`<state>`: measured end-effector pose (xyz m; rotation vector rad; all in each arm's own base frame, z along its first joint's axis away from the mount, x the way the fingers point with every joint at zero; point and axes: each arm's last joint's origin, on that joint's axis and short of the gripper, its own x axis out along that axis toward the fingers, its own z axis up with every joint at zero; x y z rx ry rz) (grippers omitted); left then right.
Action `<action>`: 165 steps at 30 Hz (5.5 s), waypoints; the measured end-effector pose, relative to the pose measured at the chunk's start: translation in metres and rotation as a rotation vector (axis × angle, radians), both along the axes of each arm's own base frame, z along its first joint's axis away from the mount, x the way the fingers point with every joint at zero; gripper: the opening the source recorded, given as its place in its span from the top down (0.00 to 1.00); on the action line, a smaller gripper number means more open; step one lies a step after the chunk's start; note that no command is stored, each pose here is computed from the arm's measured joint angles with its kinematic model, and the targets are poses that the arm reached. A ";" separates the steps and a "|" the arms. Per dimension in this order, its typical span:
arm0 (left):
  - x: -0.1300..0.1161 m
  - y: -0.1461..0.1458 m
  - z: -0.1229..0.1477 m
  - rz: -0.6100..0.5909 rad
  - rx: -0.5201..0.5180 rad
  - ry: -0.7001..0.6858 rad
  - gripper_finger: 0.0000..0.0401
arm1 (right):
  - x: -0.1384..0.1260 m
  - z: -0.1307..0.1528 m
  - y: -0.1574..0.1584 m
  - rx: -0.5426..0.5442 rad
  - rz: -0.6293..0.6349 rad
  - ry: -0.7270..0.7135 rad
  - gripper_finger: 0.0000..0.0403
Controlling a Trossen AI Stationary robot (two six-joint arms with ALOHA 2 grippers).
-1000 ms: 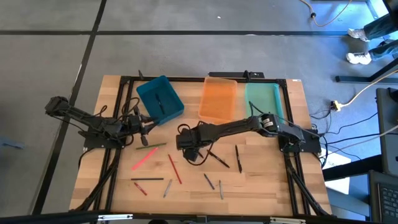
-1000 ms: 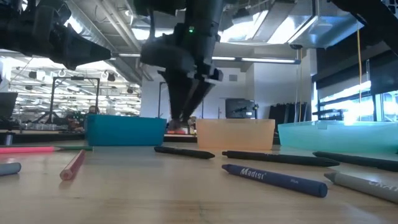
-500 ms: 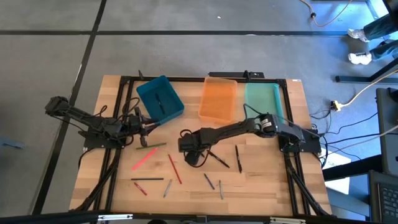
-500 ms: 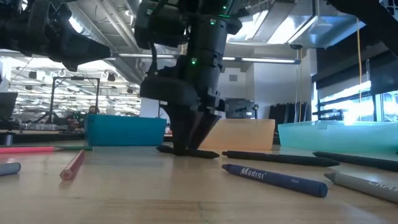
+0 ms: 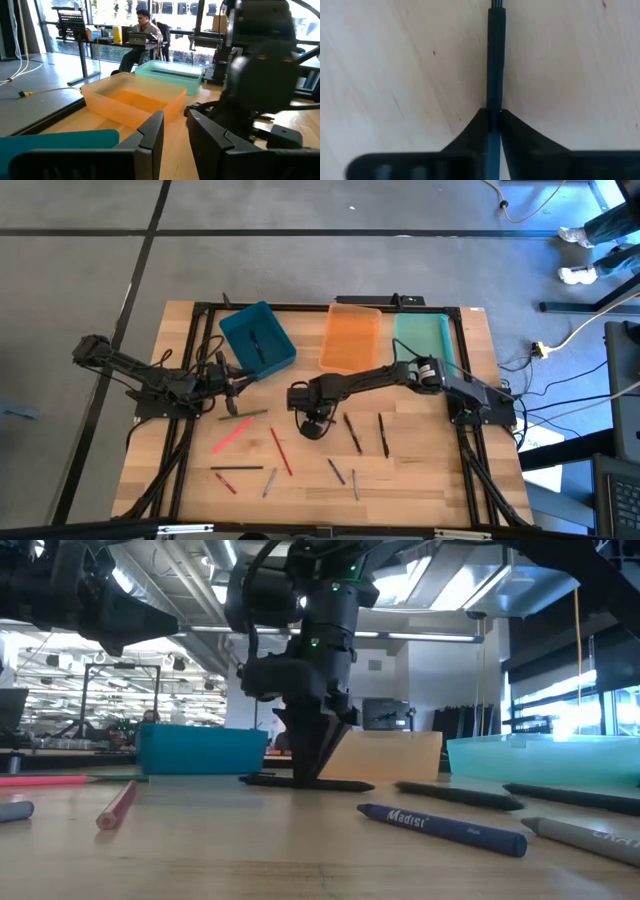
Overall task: Sort crayons/erasers/pens/pencils in bins
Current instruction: Put the left black pen into the blue bin, then put the right black pen into the blue bin
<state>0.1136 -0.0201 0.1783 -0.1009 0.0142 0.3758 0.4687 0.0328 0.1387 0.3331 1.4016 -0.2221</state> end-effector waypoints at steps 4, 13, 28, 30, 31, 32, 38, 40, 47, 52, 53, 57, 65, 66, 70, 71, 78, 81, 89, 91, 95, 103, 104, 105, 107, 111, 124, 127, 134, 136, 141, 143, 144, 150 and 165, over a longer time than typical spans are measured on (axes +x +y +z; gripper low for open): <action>0.000 0.000 0.000 -0.001 0.000 0.000 0.80 | 0.004 0.007 -0.012 0.033 0.005 -0.013 0.93; 0.000 0.000 0.000 -0.001 0.001 0.004 0.80 | 0.014 0.032 -0.030 0.068 -0.002 -0.107 0.89; 0.000 0.000 0.000 0.012 0.047 0.019 0.80 | 0.061 0.101 -0.091 -0.308 -0.124 -0.707 0.88; -0.001 0.001 0.000 0.039 0.093 0.041 0.80 | 0.068 0.104 -0.104 -0.428 -0.172 -0.807 0.88; -0.001 0.002 -0.001 0.058 0.109 0.056 0.80 | 0.071 0.101 -0.109 -0.443 -0.174 -0.845 0.88; -0.001 0.002 -0.002 0.075 0.121 0.070 0.80 | 0.075 0.097 -0.114 -0.438 -0.165 -0.883 0.88; -0.001 0.002 -0.005 0.086 0.135 0.103 0.80 | 0.084 0.066 -0.140 -0.445 -0.241 -0.924 0.88; -0.001 0.002 -0.005 0.085 0.134 0.102 0.80 | 0.085 0.051 -0.145 -0.453 -0.280 -0.892 0.87; -0.002 0.002 -0.007 0.081 0.126 0.117 0.80 | 0.088 0.027 -0.145 -0.436 -0.284 -0.844 0.83; -0.002 0.002 -0.008 0.065 0.130 0.128 0.80 | 0.086 0.023 -0.149 -0.457 -0.263 -0.800 0.79; -0.002 0.002 -0.009 0.064 0.132 0.135 0.80 | 0.085 0.024 -0.150 -0.460 -0.261 -0.799 0.77; -0.002 0.002 -0.012 0.064 0.125 0.162 0.80 | 0.082 0.029 -0.149 -0.455 -0.250 -0.765 0.67; -0.003 0.003 -0.018 0.072 0.084 0.198 0.80 | 0.060 0.066 -0.129 -0.492 -0.128 -0.579 0.51; -0.003 0.003 -0.018 0.073 0.083 0.198 0.80 | 0.057 0.072 -0.120 -0.497 -0.100 -0.560 0.50; -0.003 0.002 -0.019 0.052 0.075 0.198 0.80 | 0.044 0.098 -0.085 -0.558 0.021 -0.481 0.49; -0.003 0.002 -0.019 0.025 0.071 0.199 0.80 | 0.040 0.104 -0.077 -0.562 0.036 -0.463 0.49; -0.002 0.000 -0.020 -0.036 0.038 0.198 0.80 | 0.025 0.111 -0.034 -0.562 0.113 -0.373 0.49; -0.001 -0.001 -0.021 -0.041 0.038 0.209 0.80 | 0.023 0.106 -0.018 -0.559 0.125 -0.364 0.49; 0.001 -0.002 -0.020 -0.045 0.044 0.205 0.80 | 0.002 0.092 0.000 -0.617 0.044 -0.274 0.49; 0.002 -0.002 -0.020 -0.046 0.044 0.202 0.80 | -0.008 0.088 0.002 -0.622 0.020 -0.254 0.49; 0.002 -0.002 -0.019 -0.046 0.047 0.193 0.80 | -0.036 0.089 0.000 -0.613 -0.075 -0.249 0.49; 0.006 -0.002 -0.011 -0.023 0.035 0.113 0.80 | -0.098 0.102 0.004 -0.301 -0.404 -0.270 0.49; 0.007 -0.002 -0.011 -0.033 0.036 0.116 0.80 | -0.104 0.101 0.007 -0.265 -0.432 -0.247 0.49; 0.008 -0.003 -0.012 -0.043 0.036 0.116 0.80 | -0.110 0.098 0.010 -0.243 -0.457 -0.212 0.49; 0.010 -0.004 -0.012 -0.047 0.034 0.112 0.80 | -0.121 0.095 0.018 -0.224 -0.506 -0.124 0.49; 0.015 -0.006 -0.013 -0.068 0.035 0.116 0.80 | -0.144 0.090 0.039 -0.220 -0.585 0.081 0.49; 0.026 -0.012 -0.011 -0.151 0.058 0.070 0.80 | -0.175 0.056 0.067 -0.238 -0.652 0.258 0.49; 0.028 -0.013 -0.012 -0.152 0.047 0.070 0.78 | -0.180 0.047 0.072 -0.215 -0.641 0.275 0.49; 0.040 -0.017 -0.011 -0.151 0.042 0.087 0.68 | -0.186 0.029 0.074 -0.149 -0.635 0.306 0.49; 0.046 -0.019 -0.010 -0.156 0.047 0.105 0.68 | -0.184 0.027 0.074 -0.132 -0.635 0.291 0.49; 0.065 -0.026 -0.008 -0.185 0.061 0.166 0.67 | -0.184 0.013 0.073 -0.076 -0.622 0.264 0.49; 0.072 -0.029 -0.009 -0.190 0.078 0.195 0.67 | -0.186 0.007 0.073 -0.045 -0.632 0.259 0.49; 0.076 -0.031 -0.010 -0.199 0.084 0.210 0.67 | -0.186 0.004 0.073 -0.034 -0.635 0.251 0.49; 0.100 -0.039 -0.017 -0.199 0.100 0.277 0.67 | -0.194 -0.012 0.072 -0.005 -0.645 0.226 0.49; 0.120 -0.041 -0.028 -0.047 0.117 0.366 0.67 | -0.193 -0.016 0.072 -0.011 -0.612 0.163 0.81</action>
